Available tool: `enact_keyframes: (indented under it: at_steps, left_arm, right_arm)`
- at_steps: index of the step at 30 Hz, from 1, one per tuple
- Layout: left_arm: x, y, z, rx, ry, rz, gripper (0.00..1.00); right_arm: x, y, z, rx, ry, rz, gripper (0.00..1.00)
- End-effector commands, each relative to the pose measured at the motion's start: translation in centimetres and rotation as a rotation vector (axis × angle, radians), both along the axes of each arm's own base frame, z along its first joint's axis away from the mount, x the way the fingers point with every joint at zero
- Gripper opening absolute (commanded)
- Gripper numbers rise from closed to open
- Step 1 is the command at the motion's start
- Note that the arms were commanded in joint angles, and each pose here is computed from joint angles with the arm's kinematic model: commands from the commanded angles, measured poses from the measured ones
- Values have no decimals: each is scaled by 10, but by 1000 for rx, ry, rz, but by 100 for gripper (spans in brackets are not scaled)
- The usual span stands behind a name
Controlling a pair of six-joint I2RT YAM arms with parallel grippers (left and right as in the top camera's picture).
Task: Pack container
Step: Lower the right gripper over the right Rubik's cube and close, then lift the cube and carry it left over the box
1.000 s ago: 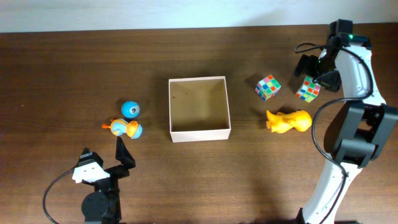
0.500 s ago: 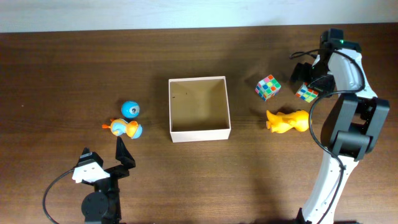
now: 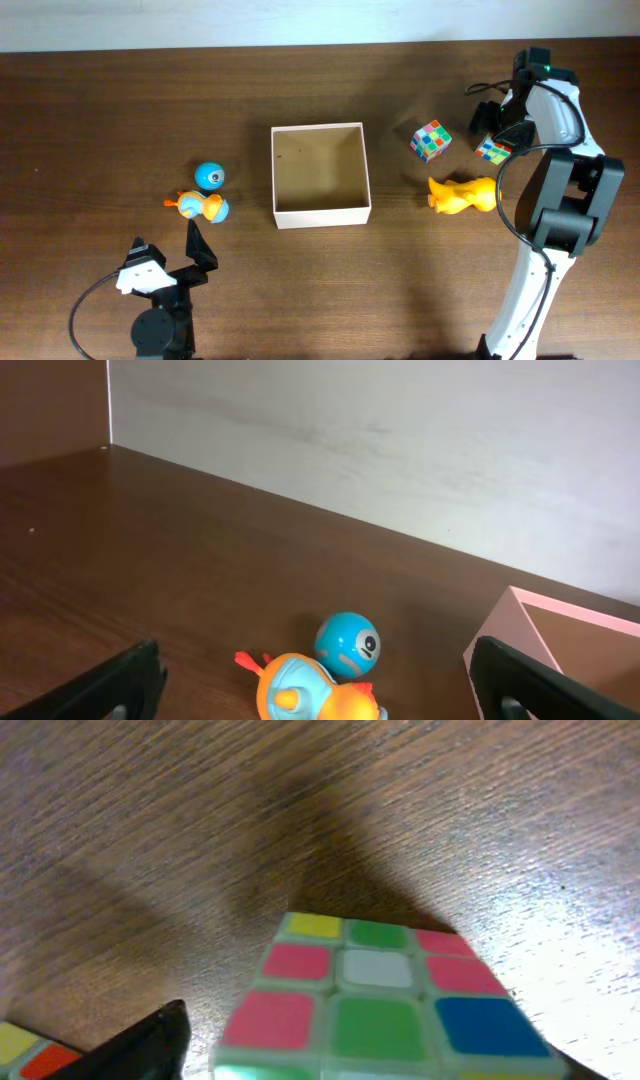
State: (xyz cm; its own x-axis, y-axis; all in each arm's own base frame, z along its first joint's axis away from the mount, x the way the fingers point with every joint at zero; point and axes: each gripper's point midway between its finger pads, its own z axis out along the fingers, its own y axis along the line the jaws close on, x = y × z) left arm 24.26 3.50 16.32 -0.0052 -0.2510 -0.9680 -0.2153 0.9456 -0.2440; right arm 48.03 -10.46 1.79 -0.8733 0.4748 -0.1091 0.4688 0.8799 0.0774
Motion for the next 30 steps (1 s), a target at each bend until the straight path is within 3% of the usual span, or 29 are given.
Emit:
enact_keyframes:
  at_steps: [1,9,15,30]
  left_arm:
    - [0,2,-1,15,0,11,99]
    - [0,2,-1,15,0,11,99]
    - [0,2,-1,15,0,11,99]
    - [0,2,-1,15,0,11,99]
  right_arm:
    - [-3,-3,-10,0,20,-9,78]
    - [-8,-4,-13,-9,39,-7,72]
    - [-11,-7,-14,-24,55,-9,58]
    - [-12,-6,-13,-23,56,-9,55]
